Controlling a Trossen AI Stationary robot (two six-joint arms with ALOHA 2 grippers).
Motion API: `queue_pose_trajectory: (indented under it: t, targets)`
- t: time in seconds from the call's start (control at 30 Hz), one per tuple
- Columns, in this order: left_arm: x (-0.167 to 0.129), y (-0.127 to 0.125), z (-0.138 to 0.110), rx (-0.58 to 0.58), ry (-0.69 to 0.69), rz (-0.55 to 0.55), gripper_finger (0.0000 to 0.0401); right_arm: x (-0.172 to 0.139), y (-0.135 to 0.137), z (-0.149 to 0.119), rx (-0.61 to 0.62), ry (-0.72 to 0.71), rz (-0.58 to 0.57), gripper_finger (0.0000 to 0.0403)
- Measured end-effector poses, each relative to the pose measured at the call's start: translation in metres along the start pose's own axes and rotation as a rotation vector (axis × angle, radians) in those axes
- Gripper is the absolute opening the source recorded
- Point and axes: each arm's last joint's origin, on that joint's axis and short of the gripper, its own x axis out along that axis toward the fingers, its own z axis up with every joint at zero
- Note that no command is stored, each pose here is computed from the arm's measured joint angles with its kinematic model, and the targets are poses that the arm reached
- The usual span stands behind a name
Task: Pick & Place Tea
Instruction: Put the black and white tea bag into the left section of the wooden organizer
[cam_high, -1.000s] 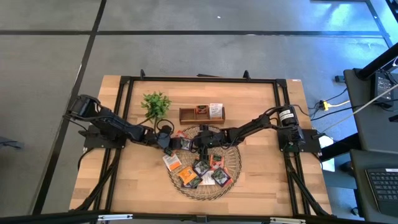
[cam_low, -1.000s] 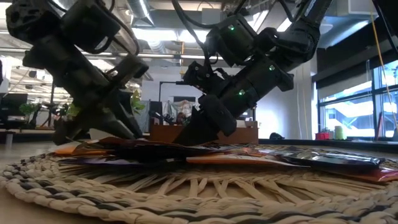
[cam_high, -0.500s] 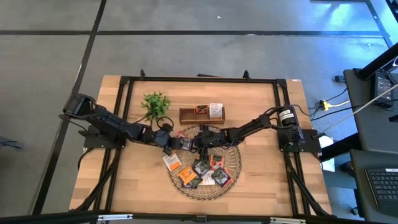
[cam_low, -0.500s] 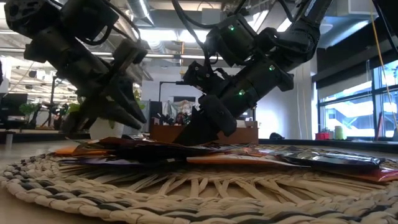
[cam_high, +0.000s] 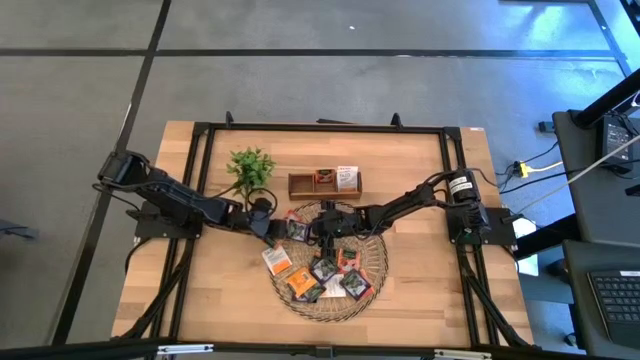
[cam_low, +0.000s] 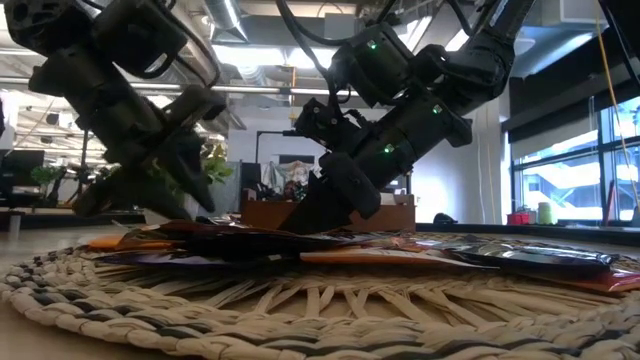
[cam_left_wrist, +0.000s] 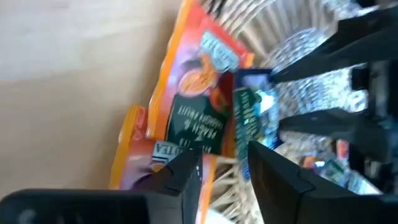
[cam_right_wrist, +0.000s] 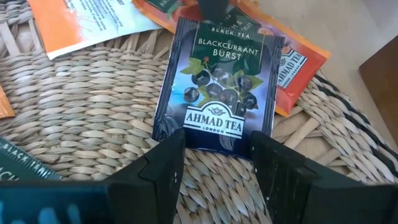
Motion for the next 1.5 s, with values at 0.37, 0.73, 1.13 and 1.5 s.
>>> queue_pose_trajectory:
  t: [0.37, 0.73, 1.13, 1.5]
  targets:
    - [-0.0001, -0.0011, 0.0009, -0.03, -0.028, -0.01, 0.0139, 0.0, 0.0, -0.0001, 0.0, 0.0, 0.001, 0.0186]
    - [-0.0003, -0.0049, 0.0024, -0.019, -0.073, -0.045, 0.0139, 0.0001, 0.0, -0.0002, 0.001, -0.001, 0.001, 0.0186]
    - [-0.0003, -0.0062, 0.0024, -0.036, -0.071, -0.057, 0.0139, 0.0, 0.0, -0.0001, 0.001, -0.004, 0.0, 0.0186]
    - [-0.0004, -0.0064, 0.0025, -0.046, -0.072, -0.059, 0.0139, 0.0, 0.0002, -0.0001, 0.002, -0.004, 0.0, 0.0186]
